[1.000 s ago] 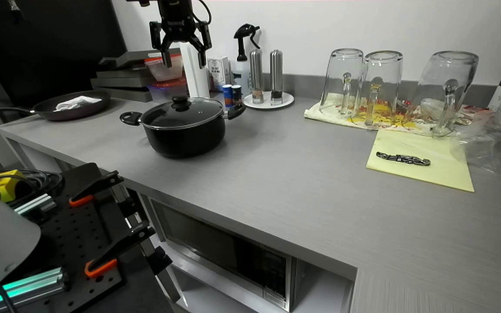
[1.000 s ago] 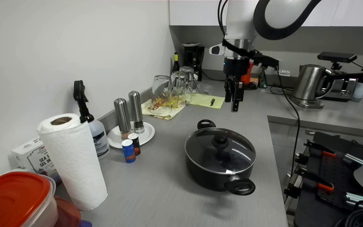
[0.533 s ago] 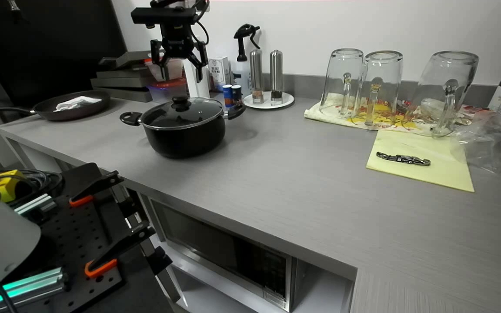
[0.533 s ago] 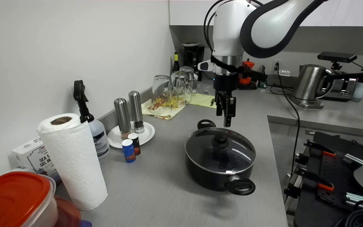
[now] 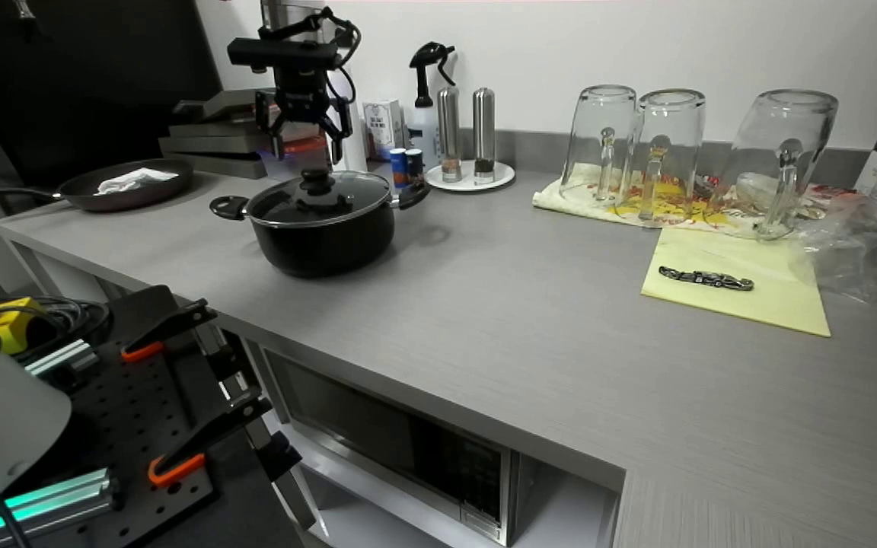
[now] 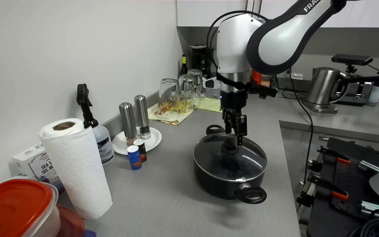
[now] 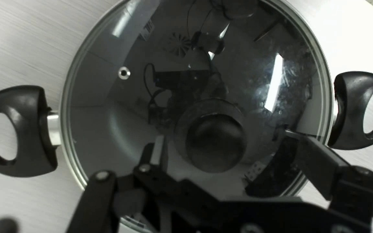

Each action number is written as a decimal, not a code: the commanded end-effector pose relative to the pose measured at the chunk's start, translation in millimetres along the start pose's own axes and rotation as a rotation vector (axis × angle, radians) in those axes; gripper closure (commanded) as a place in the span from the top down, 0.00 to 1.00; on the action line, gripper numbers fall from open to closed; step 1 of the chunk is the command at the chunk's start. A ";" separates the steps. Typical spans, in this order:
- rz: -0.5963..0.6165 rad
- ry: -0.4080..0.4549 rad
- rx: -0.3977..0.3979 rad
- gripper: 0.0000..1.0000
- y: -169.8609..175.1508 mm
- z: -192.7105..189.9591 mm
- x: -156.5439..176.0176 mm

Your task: Remove the lid from the top of the pot

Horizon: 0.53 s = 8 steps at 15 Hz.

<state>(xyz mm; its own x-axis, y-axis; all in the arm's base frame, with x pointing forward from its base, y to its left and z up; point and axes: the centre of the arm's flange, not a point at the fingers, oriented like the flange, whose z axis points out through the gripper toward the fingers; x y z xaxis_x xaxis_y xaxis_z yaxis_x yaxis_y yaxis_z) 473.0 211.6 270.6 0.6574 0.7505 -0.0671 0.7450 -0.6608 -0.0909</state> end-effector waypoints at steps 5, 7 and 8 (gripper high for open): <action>-0.041 -0.003 0.019 1.00 6.0 17.3 7.0; -0.048 0.001 0.020 0.74 7.0 17.9 7.7; -0.052 0.003 0.022 0.67 7.3 17.9 8.5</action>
<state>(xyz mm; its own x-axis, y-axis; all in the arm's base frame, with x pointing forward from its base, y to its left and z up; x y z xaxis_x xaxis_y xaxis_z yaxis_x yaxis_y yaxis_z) 475.1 210.6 252.8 0.6386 0.7650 -0.0835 0.7566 -0.6440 -0.1131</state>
